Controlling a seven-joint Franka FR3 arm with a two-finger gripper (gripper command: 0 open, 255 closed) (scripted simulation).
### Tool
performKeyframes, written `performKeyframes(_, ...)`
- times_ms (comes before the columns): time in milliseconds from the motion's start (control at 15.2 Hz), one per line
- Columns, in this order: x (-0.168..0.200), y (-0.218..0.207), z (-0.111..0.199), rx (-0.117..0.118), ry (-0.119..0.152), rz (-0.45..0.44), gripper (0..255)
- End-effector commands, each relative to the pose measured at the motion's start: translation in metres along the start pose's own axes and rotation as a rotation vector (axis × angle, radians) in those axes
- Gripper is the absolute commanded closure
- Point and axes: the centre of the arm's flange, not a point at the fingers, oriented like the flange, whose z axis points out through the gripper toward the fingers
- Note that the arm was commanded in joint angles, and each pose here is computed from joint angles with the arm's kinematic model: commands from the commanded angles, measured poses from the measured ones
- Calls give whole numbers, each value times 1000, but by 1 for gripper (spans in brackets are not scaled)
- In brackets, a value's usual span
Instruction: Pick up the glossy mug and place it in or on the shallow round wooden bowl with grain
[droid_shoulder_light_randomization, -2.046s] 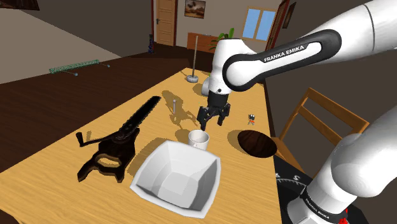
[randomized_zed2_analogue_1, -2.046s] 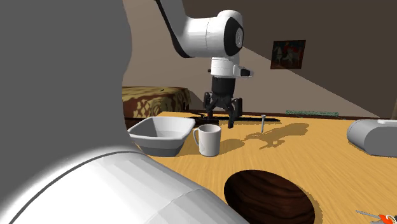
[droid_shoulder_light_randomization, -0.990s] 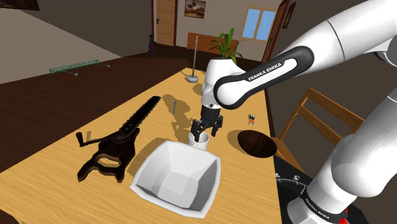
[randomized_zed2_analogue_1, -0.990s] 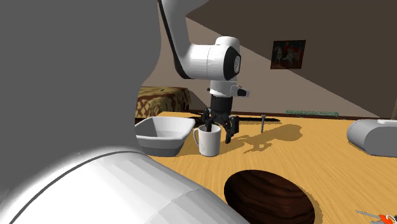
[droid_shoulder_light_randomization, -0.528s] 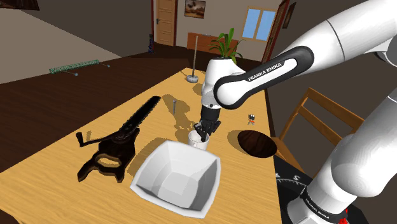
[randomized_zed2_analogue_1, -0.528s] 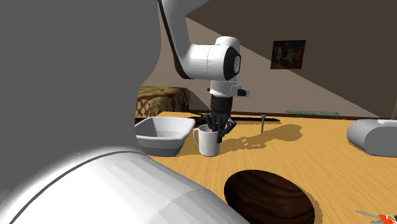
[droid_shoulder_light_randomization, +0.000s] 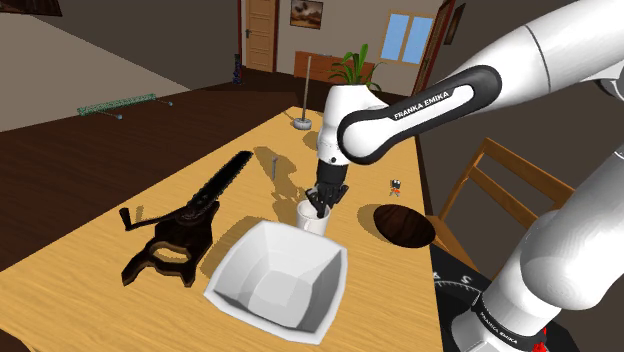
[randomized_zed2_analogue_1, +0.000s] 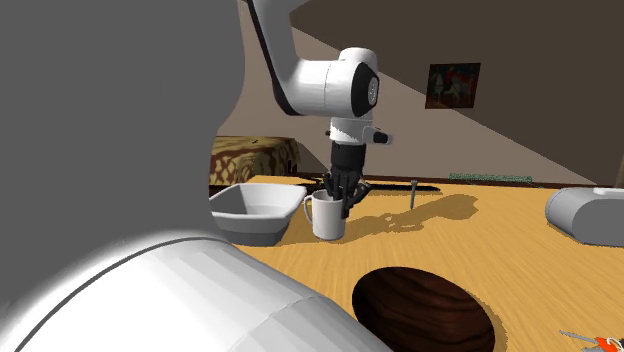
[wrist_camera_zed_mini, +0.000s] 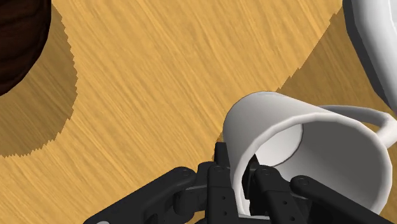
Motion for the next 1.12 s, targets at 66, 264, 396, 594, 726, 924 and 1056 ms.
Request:
performKeyframes(66, 0, -1, -15, 0, 0, 0, 255)
performKeyframes(264, -1, -2, -31, 0, 0, 0, 255)
performKeyframes(396, -1, -2, -42, 0, 0, 0, 255)
performKeyframes(594, -2, -3, -57, 0, 0, 0, 255)
performKeyframes(726, -2, -4, -68, 0, 0, 0, 255)
performKeyframes(924, -3, -4, -84, 0, 0, 0, 255)
performKeyframes(1056, -3, -5, -94, 0, 0, 0, 255)
